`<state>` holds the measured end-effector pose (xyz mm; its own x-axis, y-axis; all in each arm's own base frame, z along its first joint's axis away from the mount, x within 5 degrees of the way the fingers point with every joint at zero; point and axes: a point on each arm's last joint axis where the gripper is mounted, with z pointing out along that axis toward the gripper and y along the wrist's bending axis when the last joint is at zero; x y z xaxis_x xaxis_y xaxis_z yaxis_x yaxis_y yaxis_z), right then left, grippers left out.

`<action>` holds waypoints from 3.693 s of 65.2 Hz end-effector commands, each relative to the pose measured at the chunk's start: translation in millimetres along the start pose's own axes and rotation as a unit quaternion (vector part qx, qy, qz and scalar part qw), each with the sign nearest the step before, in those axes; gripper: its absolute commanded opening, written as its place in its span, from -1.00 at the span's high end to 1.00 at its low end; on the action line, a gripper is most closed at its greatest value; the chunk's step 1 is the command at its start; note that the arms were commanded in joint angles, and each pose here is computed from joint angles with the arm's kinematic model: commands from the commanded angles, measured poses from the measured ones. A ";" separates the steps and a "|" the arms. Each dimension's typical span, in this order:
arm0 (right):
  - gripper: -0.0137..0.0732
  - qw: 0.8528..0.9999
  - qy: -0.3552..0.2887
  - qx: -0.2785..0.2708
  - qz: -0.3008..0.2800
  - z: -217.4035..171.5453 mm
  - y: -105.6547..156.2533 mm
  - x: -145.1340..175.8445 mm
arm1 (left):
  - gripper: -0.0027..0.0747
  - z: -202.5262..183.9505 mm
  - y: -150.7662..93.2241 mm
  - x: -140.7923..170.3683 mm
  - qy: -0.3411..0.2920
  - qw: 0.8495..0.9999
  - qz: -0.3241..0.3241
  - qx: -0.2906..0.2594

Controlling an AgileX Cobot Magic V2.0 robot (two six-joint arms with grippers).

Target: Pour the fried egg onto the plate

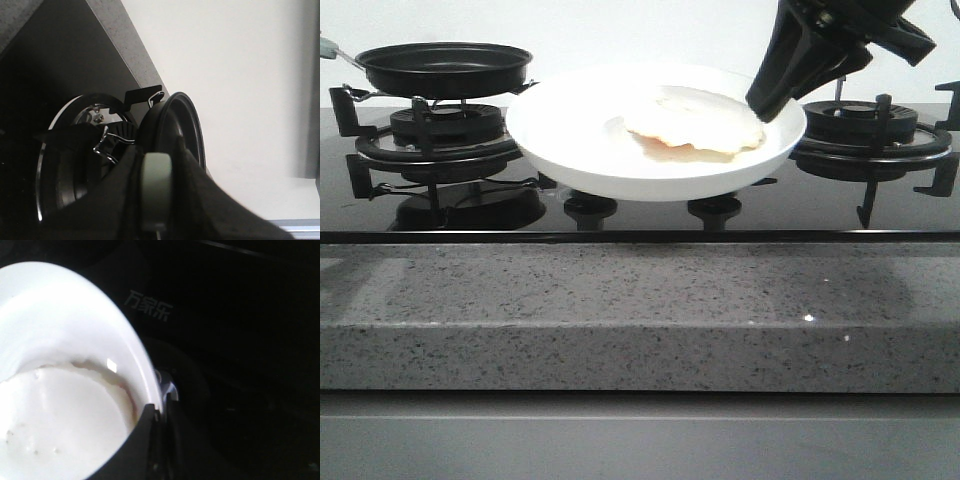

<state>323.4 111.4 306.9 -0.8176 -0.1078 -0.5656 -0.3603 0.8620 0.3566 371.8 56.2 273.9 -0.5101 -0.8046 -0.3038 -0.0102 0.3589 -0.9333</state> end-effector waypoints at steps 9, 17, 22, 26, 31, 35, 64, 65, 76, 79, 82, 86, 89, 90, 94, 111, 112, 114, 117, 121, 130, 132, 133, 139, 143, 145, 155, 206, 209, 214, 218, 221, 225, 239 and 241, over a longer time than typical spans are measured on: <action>0.82 0.998 -0.054 -0.014 -0.003 -21.8 12.5 -11.6 | 0.98 -10.9 -21.8 -12.3 -0.033 0.999 0.008 0.035; 0.82 0.998 -0.054 -0.014 -0.003 -21.8 12.5 -11.6 | 0.98 -10.7 -20.7 -10.0 -0.021 0.999 0.020 0.028; 0.82 0.998 -0.054 -0.014 -0.003 -21.8 12.5 -11.6 | 0.97 -10.6 -19.9 -8.8 -0.014 0.999 0.027 0.024; 0.82 0.998 -0.054 -0.014 -0.003 -21.8 12.5 -11.6 | 0.91 -10.6 -19.6 -8.3 -0.011 0.999 0.030 0.023; 0.82 0.998 -0.054 -0.014 -0.003 -21.8 12.5 -11.6 | 0.76 -10.6 -19.2 -7.8 -0.009 0.999 0.033 0.021; 0.82 0.998 -0.054 -0.014 -0.003 -21.8 12.5 -11.6 | 0.62 -10.6 -19.5 -7.4 -0.006 0.999 0.034 0.022; 0.82 0.998 -0.054 -0.014 -0.003 -21.8 12.5 -11.6 | -0.42 -10.9 -23.5 -2.7 0.019 0.998 0.036 0.045; 0.82 0.998 -0.054 -0.014 -0.003 -21.8 12.5 -11.6 | -0.44 -10.9 -23.6 -2.1 0.022 0.998 0.038 0.046; 0.82 0.998 -0.054 -0.014 -0.003 -21.8 12.5 -11.6 | -0.44 -11.7 -22.2 6.5 0.068 0.995 0.066 0.042; 0.82 0.998 -0.054 -0.014 -0.003 -21.8 12.5 -11.6 | -0.41 -11.9 -21.2 8.3 0.078 0.994 0.073 0.038; 0.82 0.998 -0.054 -0.014 -0.003 -21.8 12.5 -11.6 | -0.34 -12.0 -20.5 9.4 0.085 0.993 0.078 0.035; 0.82 0.998 -0.054 -0.014 -0.003 -21.8 12.5 -11.6 | -0.22 -12.2 -20.2 10.3 0.090 0.992 0.081 0.034; 0.82 0.998 -0.054 -0.014 -0.003 -21.8 12.5 -11.6 | -0.11 -12.3 -20.6 10.9 0.093 0.992 0.081 0.036; 0.82 0.998 -0.054 -0.014 -0.003 -21.8 12.5 -11.6 | -0.07 -12.3 -20.7 11.0 0.093 0.992 0.081 0.037; 0.82 0.998 -0.054 -0.014 -0.003 -21.8 12.5 -11.6 | 0.11 -12.5 -21.1 11.9 0.098 0.991 0.082 0.040; 0.82 0.998 -0.054 -0.014 -0.003 -21.8 12.5 -11.6 | 0.98 -13.3 -22.0 15.2 0.115 0.989 0.083 0.048; 0.82 0.998 -0.054 -0.014 -0.003 -21.8 12.5 -11.6 | 0.98 -13.4 -22.1 15.4 0.115 0.989 0.083 0.049; 0.82 0.998 -0.054 -0.014 -0.003 -21.8 12.5 -11.6 | 0.98 -13.5 -22.3 15.6 0.117 0.988 0.083 0.050; 0.82 0.998 -0.054 -0.014 -0.003 -21.8 12.5 -11.6 | 0.98 -13.9 -23.2 16.0 0.118 0.988 0.082 0.052; 0.82 0.998 -0.054 -0.014 -0.003 -21.8 12.5 -11.6 | 0.98 -14.5 -24.5 16.7 0.121 0.988 0.082 0.056; 0.82 0.998 -0.054 -0.014 -0.003 -21.8 12.5 -11.6 | 0.98 -19.2 -29.3 20.6 0.124 0.987 0.086 0.062; 0.82 0.998 -0.054 -0.014 -0.003 -21.8 12.5 -11.6 | 0.98 -22.2 -32.3 22.1 0.119 0.987 0.093 0.061; 0.82 0.998 -0.054 -0.014 -0.003 -21.8 12.5 -11.6 | 0.98 -23.7 -33.6 23.0 0.118 0.986 0.097 0.061; 0.82 0.998 -0.054 -0.014 -0.003 -21.8 12.5 -11.6 | 0.98 -34.7 -40.6 28.8 0.099 0.986 0.124 0.043; 0.82 0.998 -0.054 -0.014 -0.003 -21.8 12.5 -11.6 | 0.98 -43.1 -45.5 32.5 0.086 0.985 0.147 0.024; 0.82 0.998 -0.054 -0.014 -0.003 -21.8 12.5 -11.6 | 0.98 -47.2 -47.9 33.9 0.076 0.984 0.163 0.007; 0.82 0.998 -0.054 -0.014 -0.003 -21.8 12.5 -11.6 | 0.98 -74.1 -68.9 47.4 0.039 0.957 0.281 -0.066; 0.82 0.998 -0.054 -0.014 -0.003 -21.8 12.5 -11.6 | 0.98 -191.9 -114.6 155.9 -0.086 0.811 0.566 -0.118; 0.82 0.998 -0.054 -0.014 -0.003 -21.8 12.5 -11.6 | 0.98 -200.1 -110.1 160.7 -0.104 0.805 0.573 -0.116; 0.82 0.998 -0.054 -0.014 -0.003 -21.8 12.5 -11.6 | 0.98 -211.4 -100.6 168.7 -0.127 0.795 0.583 -0.114; 0.82 0.998 -0.054 -0.014 -0.003 -21.8 12.5 -11.6 | 0.98 -218.5 -93.9 174.6 -0.138 0.790 0.587 -0.111; 0.82 0.998 -0.054 -0.014 -0.003 -21.8 12.5 -11.6 | 0.98 -224.8 -90.9 179.0 -0.149 0.788 0.588 -0.105; 0.82 0.998 -0.054 -0.014 -0.003 -21.8 12.5 -11.6 | 0.98 -229.5 -86.7 183.4 -0.156 0.787 0.589 -0.102; 0.82 0.998 -0.054 -0.014 -0.003 -21.8 12.5 -11.6 | 0.98 -238.1 -80.0 192.7 -0.166 0.797 0.575 -0.083; 0.82 0.998 -0.054 -0.014 -0.003 -21.8 12.5 -11.6 | 0.98 -238.2 -80.1 192.6 -0.166 0.797 0.575 -0.083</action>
<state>323.4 111.4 306.9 -0.8176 -0.1078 -0.5656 -0.3603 0.8620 0.3566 69.7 -16.4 320.5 -0.1014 0.0808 -0.9916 0.1940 0.9792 0.0600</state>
